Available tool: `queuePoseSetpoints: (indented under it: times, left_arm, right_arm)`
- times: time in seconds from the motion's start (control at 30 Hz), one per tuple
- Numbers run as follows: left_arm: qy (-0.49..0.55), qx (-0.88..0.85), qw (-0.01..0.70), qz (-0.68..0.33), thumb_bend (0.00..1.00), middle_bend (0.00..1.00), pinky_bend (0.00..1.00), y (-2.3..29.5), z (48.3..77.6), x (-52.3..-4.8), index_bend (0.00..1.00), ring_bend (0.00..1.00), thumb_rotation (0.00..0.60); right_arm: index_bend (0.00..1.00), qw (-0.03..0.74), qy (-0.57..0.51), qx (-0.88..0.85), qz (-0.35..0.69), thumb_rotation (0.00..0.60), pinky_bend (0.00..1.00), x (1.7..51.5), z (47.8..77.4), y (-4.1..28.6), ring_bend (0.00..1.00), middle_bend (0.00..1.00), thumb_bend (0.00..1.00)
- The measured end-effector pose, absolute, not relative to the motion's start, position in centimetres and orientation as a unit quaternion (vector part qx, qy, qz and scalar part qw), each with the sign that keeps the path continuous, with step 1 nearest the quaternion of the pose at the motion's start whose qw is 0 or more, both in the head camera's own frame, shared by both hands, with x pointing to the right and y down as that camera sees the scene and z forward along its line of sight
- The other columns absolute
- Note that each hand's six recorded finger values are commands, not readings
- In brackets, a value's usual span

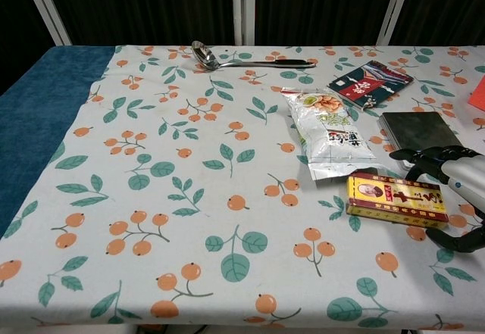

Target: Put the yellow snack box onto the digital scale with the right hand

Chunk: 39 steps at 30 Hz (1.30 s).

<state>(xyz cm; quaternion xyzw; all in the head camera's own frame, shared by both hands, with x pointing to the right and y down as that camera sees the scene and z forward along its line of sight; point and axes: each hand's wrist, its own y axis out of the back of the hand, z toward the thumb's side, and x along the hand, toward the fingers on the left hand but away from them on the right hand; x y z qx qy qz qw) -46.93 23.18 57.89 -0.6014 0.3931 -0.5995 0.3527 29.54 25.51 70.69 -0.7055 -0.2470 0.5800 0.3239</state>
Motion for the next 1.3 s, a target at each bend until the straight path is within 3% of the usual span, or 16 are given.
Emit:
queuePoseSetpoints:
  times: [0.37, 1.3]
  left_arm:
    - [0.391, -0.603, 0.349, -0.601, 0.05, 0.1, 0.0, 23.4, 57.9, -46.9, 0.07, 0.0, 0.6]
    - [0.379, -0.608, 0.351, -0.603, 0.05, 0.1, 0.0, 23.0, 58.1, -46.0, 0.07, 0.0, 0.6]
  right_arm:
    - [0.01, 0.343, -0.265, -0.699, 0.57, 0.6, 0.0, 29.5, 70.4, 25.2, 0.14, 0.4, 0.29]
    - [0.43, 0.391, -0.341, -0.689, 0.506, 0.6, 0.0, 31.8, 64.5, 21.7, 0.22, 0.53, 0.33]
